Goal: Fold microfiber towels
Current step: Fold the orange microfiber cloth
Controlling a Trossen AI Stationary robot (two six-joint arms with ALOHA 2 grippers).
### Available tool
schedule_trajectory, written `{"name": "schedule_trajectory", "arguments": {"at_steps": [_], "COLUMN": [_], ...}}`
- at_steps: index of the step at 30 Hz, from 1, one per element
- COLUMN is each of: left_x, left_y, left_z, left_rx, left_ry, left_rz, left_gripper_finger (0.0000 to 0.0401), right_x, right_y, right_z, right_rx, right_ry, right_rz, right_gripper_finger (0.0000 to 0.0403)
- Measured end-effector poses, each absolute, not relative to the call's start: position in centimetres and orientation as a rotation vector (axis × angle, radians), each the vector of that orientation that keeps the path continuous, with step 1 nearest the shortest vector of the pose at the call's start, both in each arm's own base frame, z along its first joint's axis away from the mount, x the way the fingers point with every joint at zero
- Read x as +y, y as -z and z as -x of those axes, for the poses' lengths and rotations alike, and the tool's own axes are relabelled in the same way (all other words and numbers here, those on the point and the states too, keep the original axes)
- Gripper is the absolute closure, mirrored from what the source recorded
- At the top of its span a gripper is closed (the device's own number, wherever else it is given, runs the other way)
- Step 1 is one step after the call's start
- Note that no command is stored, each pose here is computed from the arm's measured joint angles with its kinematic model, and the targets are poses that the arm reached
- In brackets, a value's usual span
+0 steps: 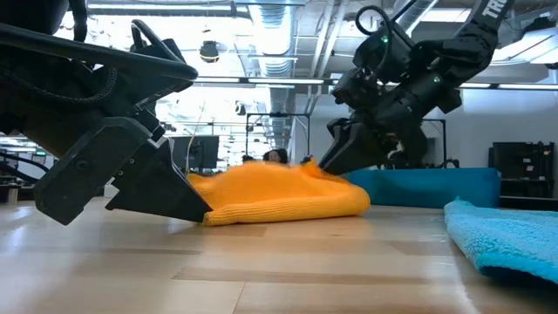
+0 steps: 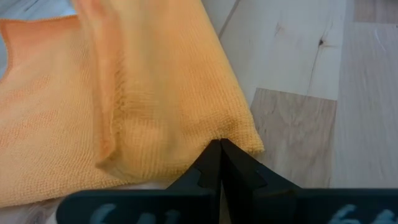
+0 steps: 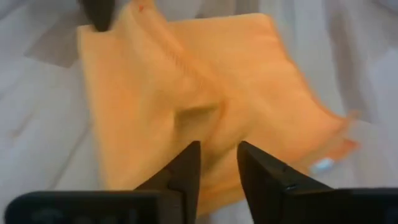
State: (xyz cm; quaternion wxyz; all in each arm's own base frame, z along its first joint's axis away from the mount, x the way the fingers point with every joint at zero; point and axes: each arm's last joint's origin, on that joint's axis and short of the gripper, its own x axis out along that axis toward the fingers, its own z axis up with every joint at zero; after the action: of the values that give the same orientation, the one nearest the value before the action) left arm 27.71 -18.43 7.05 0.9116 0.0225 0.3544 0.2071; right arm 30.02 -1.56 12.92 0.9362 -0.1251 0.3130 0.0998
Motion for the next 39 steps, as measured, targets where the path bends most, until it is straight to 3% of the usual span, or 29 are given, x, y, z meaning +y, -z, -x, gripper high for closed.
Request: {"name": "schedule_trajectory", "arguments": {"at_steps": [7,13,18,27,32,36,39], "left_x": [-18.7,-18.9,-19.2,-19.7,-20.8,-21.2,-20.5], "left_y": [-7.4,-7.8,-8.3,-9.1,-11.1,-13.3,-12.4], "left_z": [-28.0,-28.2,-28.6,-29.2,-29.3,-29.3,-28.9], "left_rx": [0.755,0.787,0.817,0.825,0.885,0.72,0.601], "left_ry": [-0.424,-0.418,-0.409,-0.413,-0.42,-0.555,-0.658], "left_rz": [-0.069,-0.088,-0.117,-0.131,-0.173,-0.258,-0.275], "left_gripper_finger": [0.0401,0.0401,0.0401,0.0401,0.0401,0.0401,0.0401], "right_x": [-1.7,-1.1,1.0,-0.2,-1.1,-1.1,-1.1], "right_y": [-13.0,-16.8,-15.3,-7.8,-6.4,-6.3,-6.4], "right_z": [-29.7,-29.5,-30.6,-31.9,-31.8,-31.8,-31.8], "right_rx": [0.65,0.463,0.359,0.456,0.488,0.494,0.496], "right_ry": [-0.275,-0.318,-0.399,-0.345,-0.324,-0.327,-0.327], "right_rz": [0.197,0.206,0.233,0.145,0.111,0.118,0.124], "right_gripper_finger": [0.0206,0.0203,0.0242,0.0337,0.0368,0.0384,0.0387]}}
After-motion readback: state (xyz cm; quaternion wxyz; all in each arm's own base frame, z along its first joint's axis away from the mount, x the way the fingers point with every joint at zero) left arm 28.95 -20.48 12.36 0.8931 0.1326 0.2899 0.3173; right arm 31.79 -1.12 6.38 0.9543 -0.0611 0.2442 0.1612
